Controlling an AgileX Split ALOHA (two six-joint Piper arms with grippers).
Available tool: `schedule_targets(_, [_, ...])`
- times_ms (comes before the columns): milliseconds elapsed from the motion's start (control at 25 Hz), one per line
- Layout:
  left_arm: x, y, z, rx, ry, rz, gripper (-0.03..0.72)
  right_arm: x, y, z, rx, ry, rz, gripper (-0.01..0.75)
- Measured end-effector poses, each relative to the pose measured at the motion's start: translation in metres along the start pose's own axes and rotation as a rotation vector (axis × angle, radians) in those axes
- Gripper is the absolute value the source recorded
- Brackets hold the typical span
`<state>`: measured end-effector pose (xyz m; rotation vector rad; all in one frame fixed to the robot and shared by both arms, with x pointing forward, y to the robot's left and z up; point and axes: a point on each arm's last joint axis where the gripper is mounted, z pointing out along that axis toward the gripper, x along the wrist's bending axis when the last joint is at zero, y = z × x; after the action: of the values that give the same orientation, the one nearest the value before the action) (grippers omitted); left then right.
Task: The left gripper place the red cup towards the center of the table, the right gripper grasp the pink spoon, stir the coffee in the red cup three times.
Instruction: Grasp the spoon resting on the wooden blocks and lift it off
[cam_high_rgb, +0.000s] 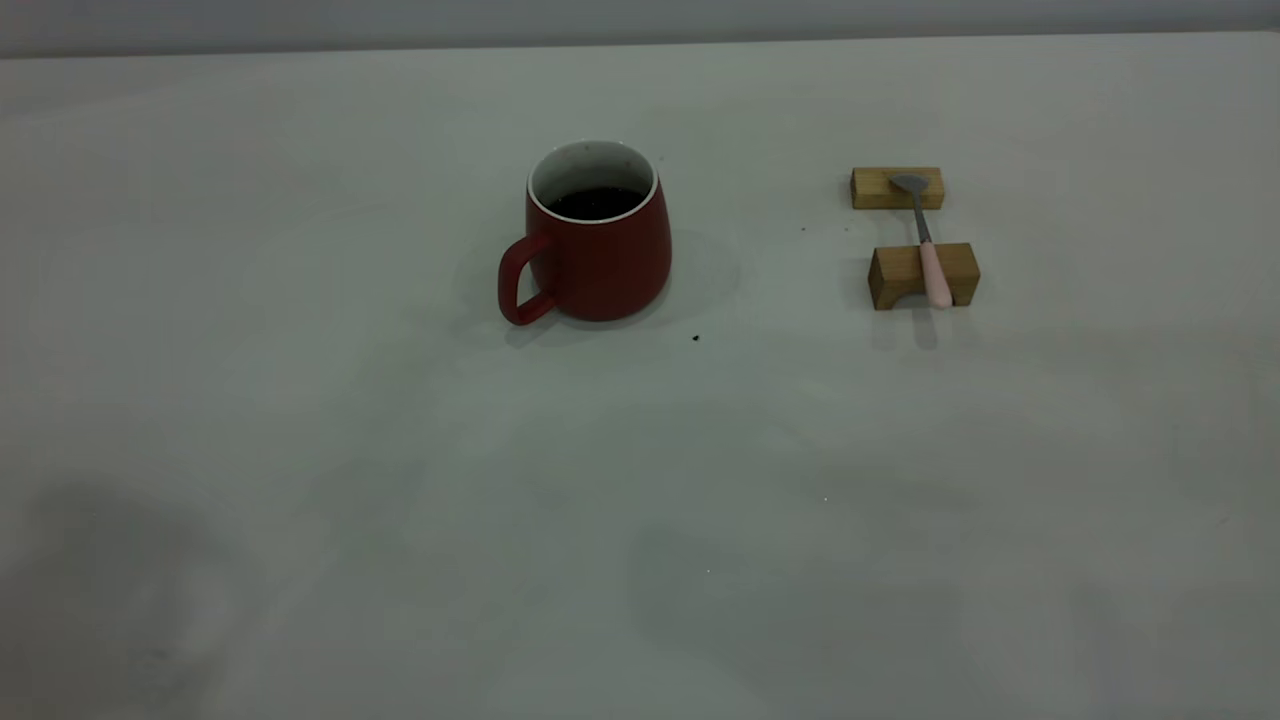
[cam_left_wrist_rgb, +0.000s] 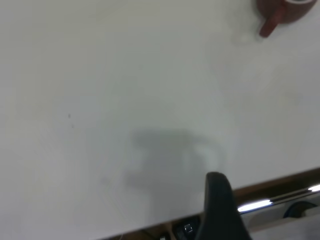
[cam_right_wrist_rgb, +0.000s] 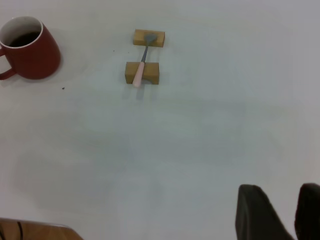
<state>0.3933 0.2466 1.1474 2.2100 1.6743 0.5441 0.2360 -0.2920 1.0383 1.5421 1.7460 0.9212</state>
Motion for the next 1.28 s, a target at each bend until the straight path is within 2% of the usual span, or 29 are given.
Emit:
schedule_targets(200, [0.014, -0.082, -0.001, -0.037, -0.009, -0.086, 0.559, 0.000, 0.000, 0.000, 0.000, 0.000, 0.000, 0.238])
schedule_targets(360, [0.022, -0.144, 0.012, -0.079, 0.073, -0.247, 0.559, 0.000, 0.000, 0.000, 0.000, 0.000, 0.000, 0.238])
schedule_targets(520, [0.018, -0.181, 0.022, -0.169, 0.114, -0.333, 0.559, 0.000, 0.000, 0.000, 0.000, 0.000, 0.000, 0.238])
schedule_targets(640, [0.013, -0.196, 0.023, -0.237, 0.112, -0.353, 0.559, 0.000, 0.000, 0.000, 0.000, 0.000, 0.000, 0.238])
schedule_targets(840, [0.008, -0.208, 0.020, -0.336, 0.100, -0.253, 0.558, 0.000, 0.000, 0.000, 0.000, 0.000, 0.000, 0.238])
schedule_targets(1080, [0.005, -0.214, 0.018, -0.386, 0.091, -0.228, 0.558, 0.000, 0.000, 0.000, 0.000, 0.000, 0.000, 0.238])
schedule_targets(1280, [0.001, -0.213, 0.018, -0.390, 0.046, -0.221, 0.558, 0.000, 0.000, 0.000, 0.000, 0.000, 0.000, 0.238])
